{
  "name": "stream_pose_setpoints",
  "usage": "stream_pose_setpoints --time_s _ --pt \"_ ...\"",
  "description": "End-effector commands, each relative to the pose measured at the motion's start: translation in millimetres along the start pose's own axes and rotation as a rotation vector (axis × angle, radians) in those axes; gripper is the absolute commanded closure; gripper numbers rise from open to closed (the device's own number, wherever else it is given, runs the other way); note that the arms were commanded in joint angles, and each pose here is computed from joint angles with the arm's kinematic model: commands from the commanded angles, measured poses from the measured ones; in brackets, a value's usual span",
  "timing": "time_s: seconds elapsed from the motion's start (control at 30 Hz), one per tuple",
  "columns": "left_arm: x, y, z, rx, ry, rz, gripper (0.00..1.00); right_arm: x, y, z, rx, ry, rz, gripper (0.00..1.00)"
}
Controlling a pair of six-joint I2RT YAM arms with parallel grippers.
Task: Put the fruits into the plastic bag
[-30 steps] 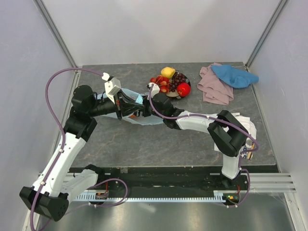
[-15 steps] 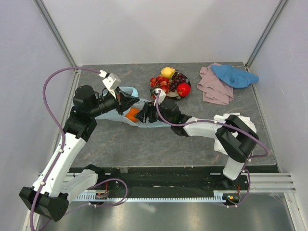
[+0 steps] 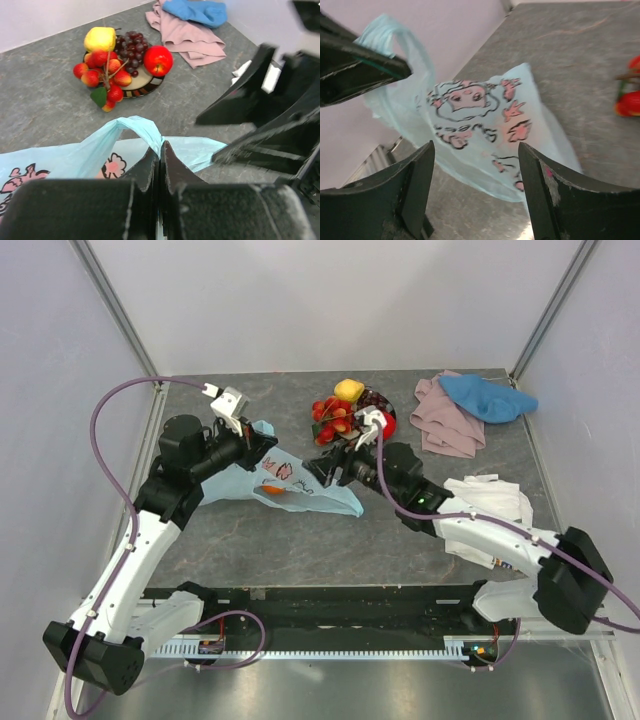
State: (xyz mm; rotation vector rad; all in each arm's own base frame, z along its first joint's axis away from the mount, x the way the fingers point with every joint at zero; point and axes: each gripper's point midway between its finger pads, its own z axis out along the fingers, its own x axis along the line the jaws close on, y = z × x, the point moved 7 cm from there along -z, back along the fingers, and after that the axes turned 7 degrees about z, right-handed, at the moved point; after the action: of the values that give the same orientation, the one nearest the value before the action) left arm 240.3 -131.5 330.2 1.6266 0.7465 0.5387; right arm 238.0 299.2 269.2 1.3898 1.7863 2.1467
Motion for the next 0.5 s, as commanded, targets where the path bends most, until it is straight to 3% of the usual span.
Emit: stream_pose_setpoints --time_s 0.0,0.27,0.47 --pt "4 19 -8 -0.052 0.059 0.022 0.98 -41 24 -24 -0.056 -0.219 -0.056 0.24" --pt "6 16 -6 -0.039 0.063 0.020 0.98 -134 52 -41 -0.096 -0.590 0.048 0.19" --pt "6 17 -6 -0.039 0.068 0.023 0.98 -185 64 -28 -0.066 -0.707 0.093 0.14"
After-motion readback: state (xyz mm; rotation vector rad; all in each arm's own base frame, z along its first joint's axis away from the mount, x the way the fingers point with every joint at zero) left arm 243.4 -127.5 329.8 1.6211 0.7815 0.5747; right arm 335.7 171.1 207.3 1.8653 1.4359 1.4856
